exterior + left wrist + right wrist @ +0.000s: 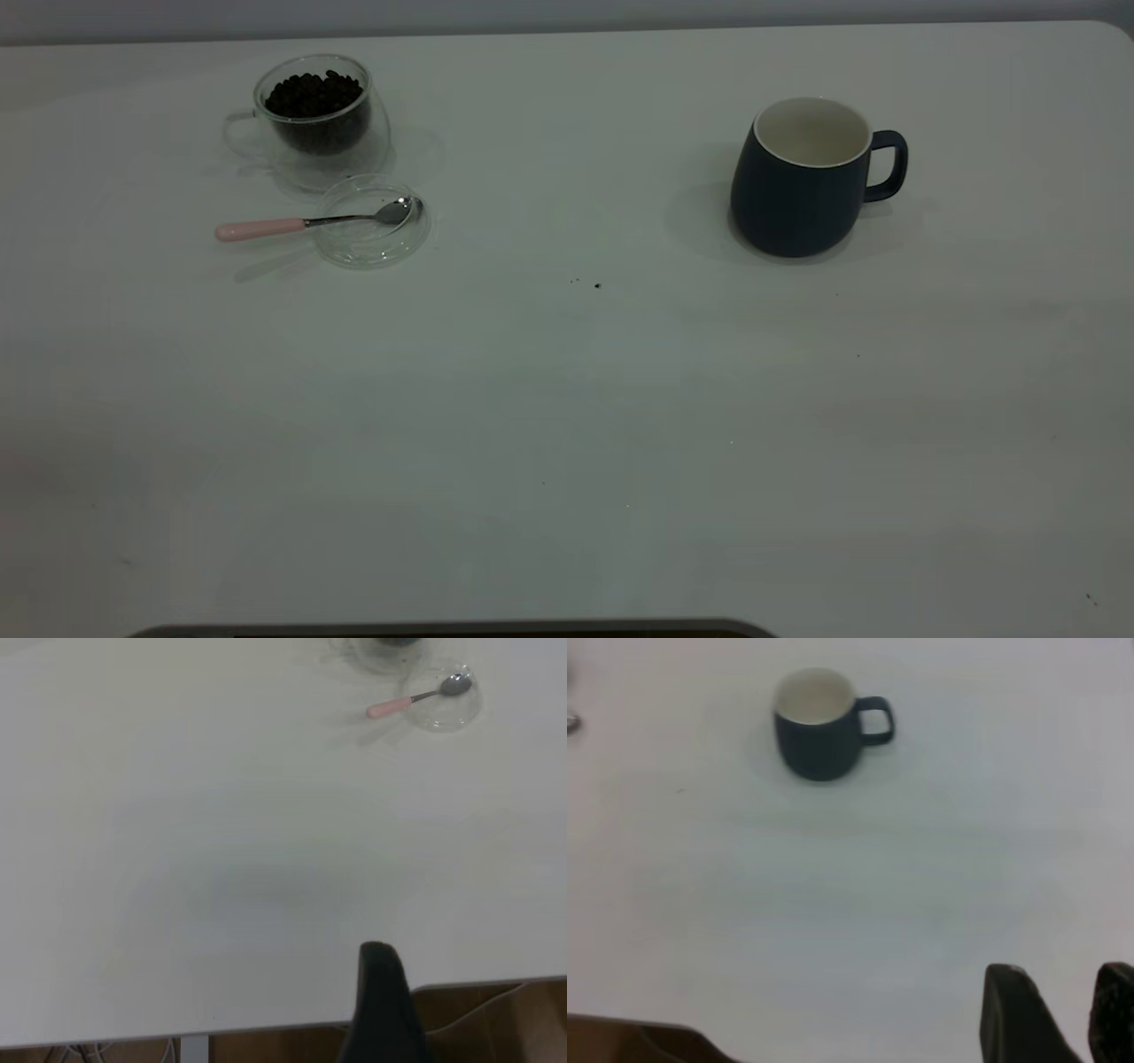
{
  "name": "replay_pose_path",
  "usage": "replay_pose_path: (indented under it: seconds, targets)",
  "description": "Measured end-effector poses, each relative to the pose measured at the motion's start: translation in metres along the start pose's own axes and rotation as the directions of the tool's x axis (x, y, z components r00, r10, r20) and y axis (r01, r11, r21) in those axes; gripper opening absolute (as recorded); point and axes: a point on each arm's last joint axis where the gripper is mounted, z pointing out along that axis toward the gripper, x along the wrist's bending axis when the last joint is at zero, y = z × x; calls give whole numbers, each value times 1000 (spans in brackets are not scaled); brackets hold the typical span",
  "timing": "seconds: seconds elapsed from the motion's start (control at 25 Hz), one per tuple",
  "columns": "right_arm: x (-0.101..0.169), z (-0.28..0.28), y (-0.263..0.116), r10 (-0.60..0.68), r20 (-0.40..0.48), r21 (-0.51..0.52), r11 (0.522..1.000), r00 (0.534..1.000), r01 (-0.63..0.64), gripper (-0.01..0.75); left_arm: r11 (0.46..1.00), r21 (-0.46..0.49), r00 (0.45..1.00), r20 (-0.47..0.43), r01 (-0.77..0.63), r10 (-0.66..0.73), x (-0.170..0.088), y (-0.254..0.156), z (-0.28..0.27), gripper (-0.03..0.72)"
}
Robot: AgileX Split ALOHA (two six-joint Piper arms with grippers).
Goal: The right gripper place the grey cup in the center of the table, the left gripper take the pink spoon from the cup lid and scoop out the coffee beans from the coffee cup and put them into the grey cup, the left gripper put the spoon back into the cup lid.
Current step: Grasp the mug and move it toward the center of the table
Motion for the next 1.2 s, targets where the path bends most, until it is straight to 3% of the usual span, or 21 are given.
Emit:
replay_pose_path:
  seconds: [0.16,0.36,0.52,0.64,0.88,1.2]
  targets:
    - [1,5,8,-18,-10,24,1000,1000,18,263,1000,0,1000,0,0,0,0,0,0,573]
    - [2,29,43,-120,-49,9,993,992,120,434,1000,0,1000,0,0,0,0,0,0,573]
    - [-3,73,69,-197,-53,76,977,979,201,548,1000,0,1000,0,0,0,0,0,0,573]
    - [-7,110,89,-278,-62,132,950,959,284,569,1000,0,1000,0,0,0,0,0,0,573]
    - [-14,187,127,-323,-129,274,897,938,346,575,1000,0,1000,0,0,0,0,0,0,573]
    - [-18,277,144,-425,-252,321,811,869,489,569,1000,0,1000,0,-1,1,0,0,0,573]
